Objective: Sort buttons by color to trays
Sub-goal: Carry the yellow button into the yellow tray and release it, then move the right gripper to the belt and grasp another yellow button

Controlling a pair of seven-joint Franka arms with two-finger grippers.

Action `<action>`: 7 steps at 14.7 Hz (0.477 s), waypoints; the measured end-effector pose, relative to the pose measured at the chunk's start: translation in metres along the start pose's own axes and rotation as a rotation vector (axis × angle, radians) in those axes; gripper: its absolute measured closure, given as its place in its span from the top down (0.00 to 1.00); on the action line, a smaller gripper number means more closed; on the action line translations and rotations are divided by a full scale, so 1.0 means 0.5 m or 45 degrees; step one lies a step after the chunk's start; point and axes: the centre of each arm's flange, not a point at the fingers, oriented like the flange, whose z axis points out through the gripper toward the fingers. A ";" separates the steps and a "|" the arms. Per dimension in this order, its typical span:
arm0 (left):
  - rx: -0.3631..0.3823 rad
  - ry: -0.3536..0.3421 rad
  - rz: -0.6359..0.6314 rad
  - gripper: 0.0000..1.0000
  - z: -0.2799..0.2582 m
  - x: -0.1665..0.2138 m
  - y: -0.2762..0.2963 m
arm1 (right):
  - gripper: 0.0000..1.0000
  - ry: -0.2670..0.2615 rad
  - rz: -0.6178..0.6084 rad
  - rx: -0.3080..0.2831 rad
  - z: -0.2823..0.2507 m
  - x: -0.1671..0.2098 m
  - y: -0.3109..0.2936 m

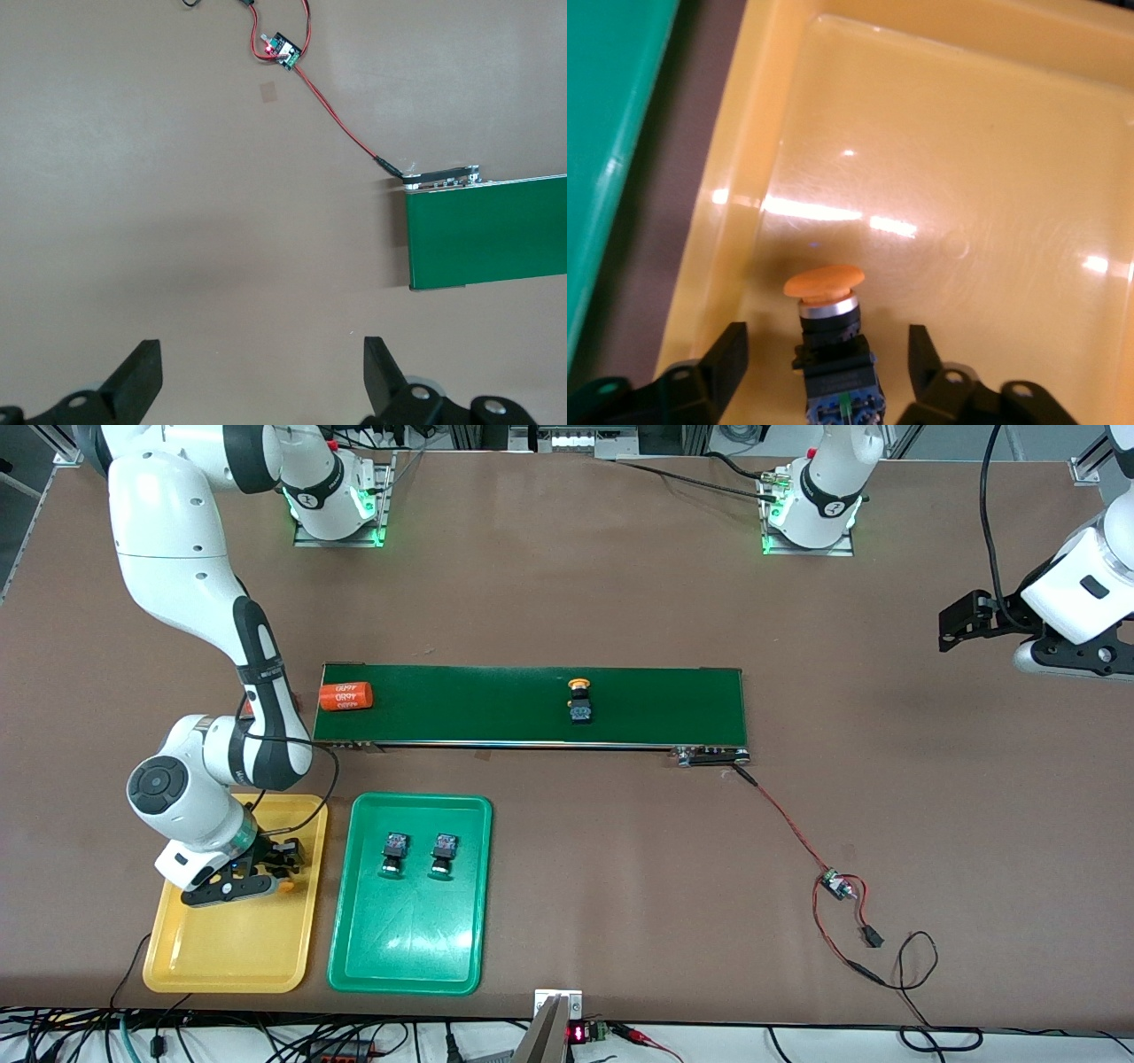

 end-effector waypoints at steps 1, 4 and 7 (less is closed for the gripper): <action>0.000 0.000 0.000 1.00 0.000 0.000 0.000 | 0.94 -0.029 -0.001 0.013 -0.017 0.003 -0.004; 0.000 -0.001 0.000 1.00 0.001 0.001 0.000 | 1.00 -0.151 0.051 0.069 -0.112 0.011 -0.005; 0.000 -0.001 -0.001 1.00 0.001 0.001 -0.001 | 1.00 -0.225 0.111 0.115 -0.226 0.016 -0.030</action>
